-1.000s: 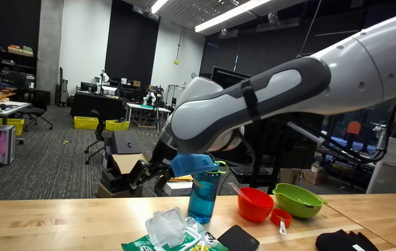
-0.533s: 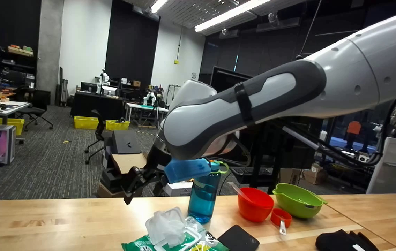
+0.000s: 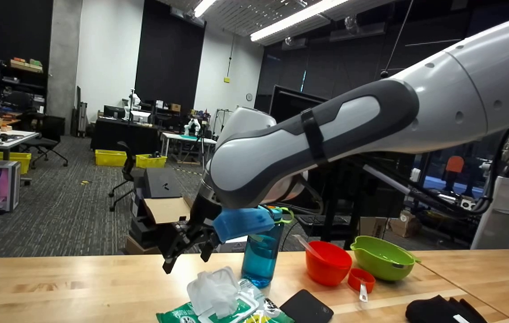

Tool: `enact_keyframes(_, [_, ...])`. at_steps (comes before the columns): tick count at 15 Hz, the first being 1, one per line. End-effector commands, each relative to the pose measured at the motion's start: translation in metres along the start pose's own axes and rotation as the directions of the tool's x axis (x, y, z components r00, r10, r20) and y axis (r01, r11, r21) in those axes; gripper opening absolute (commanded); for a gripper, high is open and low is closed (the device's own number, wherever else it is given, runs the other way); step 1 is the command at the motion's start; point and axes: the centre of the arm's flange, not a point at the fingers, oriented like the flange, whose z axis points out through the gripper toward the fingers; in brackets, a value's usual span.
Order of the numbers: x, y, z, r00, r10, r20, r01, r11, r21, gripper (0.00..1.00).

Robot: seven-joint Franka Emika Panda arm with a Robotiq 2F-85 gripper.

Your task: Close the pack of wipes

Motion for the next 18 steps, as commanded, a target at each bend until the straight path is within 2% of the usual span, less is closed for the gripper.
enact_keyframes(1, [-0.011,-0.005,0.000,0.999,0.018,0.042,-0.017,1.000,-0.023,1.00])
enact_keyframes(9, [-0.021,-0.002,0.008,0.995,0.028,0.093,-0.024,0.999,-0.037,1.00])
enact_keyframes(18, [-0.017,0.006,0.005,0.996,-0.011,0.083,0.017,0.997,-0.071,1.00])
